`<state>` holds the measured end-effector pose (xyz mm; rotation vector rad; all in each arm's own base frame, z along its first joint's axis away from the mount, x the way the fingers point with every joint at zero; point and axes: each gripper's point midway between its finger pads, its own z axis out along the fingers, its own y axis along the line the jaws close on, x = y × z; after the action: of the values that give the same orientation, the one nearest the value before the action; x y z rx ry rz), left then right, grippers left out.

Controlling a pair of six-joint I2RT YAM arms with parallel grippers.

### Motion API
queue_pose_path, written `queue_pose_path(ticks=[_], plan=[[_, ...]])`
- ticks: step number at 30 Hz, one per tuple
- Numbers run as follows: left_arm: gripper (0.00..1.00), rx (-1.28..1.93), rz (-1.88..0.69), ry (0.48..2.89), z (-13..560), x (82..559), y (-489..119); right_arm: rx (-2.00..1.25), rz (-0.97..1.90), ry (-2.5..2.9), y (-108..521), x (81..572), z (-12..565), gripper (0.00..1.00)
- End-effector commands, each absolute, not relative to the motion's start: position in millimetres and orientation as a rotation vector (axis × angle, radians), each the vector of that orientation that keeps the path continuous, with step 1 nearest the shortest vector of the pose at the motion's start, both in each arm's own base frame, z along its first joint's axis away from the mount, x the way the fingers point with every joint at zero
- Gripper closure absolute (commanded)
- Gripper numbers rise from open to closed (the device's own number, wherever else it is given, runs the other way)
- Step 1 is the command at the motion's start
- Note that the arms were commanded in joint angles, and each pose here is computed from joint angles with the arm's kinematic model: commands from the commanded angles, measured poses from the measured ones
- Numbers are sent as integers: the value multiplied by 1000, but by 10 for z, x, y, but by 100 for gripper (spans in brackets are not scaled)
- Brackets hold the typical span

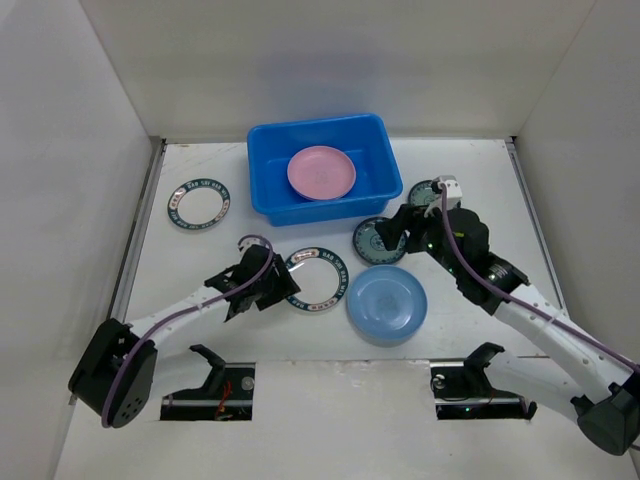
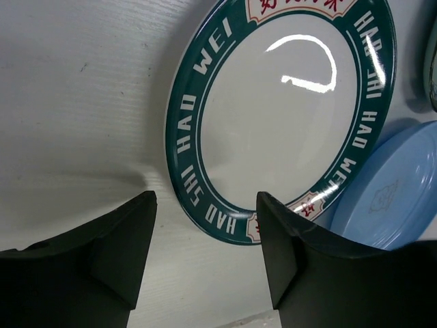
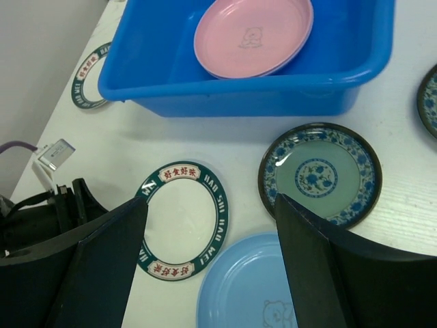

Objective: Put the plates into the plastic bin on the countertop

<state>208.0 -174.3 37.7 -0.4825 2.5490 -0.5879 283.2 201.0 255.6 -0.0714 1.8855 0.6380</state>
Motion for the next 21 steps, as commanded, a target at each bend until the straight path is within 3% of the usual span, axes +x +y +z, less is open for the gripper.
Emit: queue_pose_path(ticks=[1, 12, 14, 21], plan=[[47, -514, -635, 2522, 321, 2142, -1801, -8, 637, 1882, 1899, 2819, 2506, 19], [96, -569, -618, 2519, 184, 2189, -1726, 0, 623, 1911, 1848, 2825, 2362, 19], [100, -578, -635, 2497, 270, 2188, -1712, -2, 620, 1914, 1856, 2852, 2357, 19], [100, -572, -692, 2381, 976, 2135, -1612, -35, 614, 1927, 1950, 2975, 2349, 20]])
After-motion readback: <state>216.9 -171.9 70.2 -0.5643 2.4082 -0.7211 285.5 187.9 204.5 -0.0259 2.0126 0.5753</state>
